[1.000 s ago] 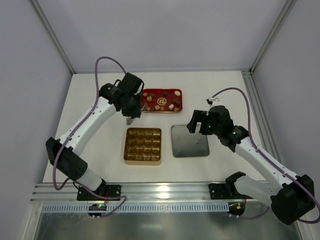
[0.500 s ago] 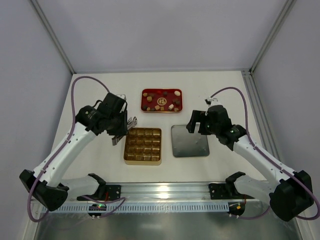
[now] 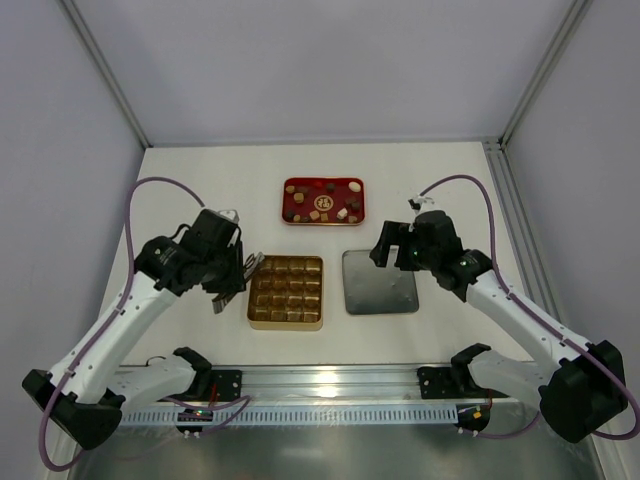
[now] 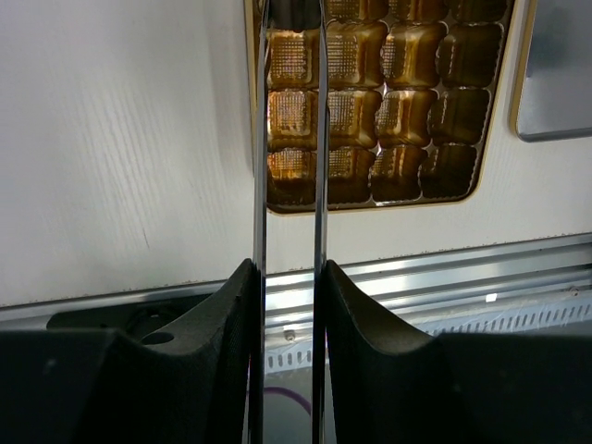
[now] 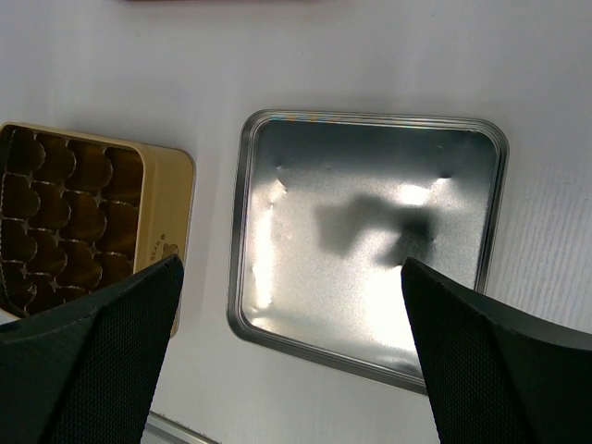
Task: Pack the chocolate
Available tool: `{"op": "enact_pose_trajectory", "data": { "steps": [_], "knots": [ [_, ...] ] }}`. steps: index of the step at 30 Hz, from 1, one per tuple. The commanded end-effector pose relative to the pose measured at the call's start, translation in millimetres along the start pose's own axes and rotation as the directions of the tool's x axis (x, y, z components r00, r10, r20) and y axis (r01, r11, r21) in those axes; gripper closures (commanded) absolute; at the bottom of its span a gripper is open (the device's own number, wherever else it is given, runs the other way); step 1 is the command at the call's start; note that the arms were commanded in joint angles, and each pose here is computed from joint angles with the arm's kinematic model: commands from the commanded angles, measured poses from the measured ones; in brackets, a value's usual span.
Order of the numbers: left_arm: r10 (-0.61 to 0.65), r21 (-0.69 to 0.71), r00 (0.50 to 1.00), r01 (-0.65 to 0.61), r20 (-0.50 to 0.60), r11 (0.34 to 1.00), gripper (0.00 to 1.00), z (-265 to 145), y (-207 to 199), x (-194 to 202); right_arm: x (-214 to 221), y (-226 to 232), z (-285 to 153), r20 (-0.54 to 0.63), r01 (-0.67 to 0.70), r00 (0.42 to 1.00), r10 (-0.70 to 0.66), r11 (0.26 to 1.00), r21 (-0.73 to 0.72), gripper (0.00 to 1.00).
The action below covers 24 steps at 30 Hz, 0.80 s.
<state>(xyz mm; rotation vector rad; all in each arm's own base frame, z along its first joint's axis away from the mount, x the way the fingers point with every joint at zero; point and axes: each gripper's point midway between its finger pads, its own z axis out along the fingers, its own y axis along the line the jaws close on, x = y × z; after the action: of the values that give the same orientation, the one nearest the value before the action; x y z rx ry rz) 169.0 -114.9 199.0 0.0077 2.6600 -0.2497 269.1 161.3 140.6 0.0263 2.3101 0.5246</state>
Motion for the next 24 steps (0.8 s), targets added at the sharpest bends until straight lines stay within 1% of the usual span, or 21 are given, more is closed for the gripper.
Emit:
{"op": "enact_pose_trajectory", "data": {
  "steps": [1, 12, 24],
  "knots": [
    [-0.018, 0.022, 1.0, 0.018, 0.003, 1.0, 0.67, 1, -4, 2, -13, 12, -2, 0.041, -0.005, 0.999, 0.007, 0.999, -0.04, 0.0],
    [-0.017, 0.021, 1.0, 0.017, 0.013, 1.0, 0.67, 13, -9, -7, -13, 13, -5, 0.047, -0.004, 0.999, 0.006, 0.999, -0.045, 0.0],
    [-0.01, 0.0, 1.0, 0.01, 0.012, 1.0, 0.64, 24, -8, -9, -9, 15, -4, 0.042, -0.013, 0.999, 0.015, 0.998, -0.06, 0.0]
  ]
}}
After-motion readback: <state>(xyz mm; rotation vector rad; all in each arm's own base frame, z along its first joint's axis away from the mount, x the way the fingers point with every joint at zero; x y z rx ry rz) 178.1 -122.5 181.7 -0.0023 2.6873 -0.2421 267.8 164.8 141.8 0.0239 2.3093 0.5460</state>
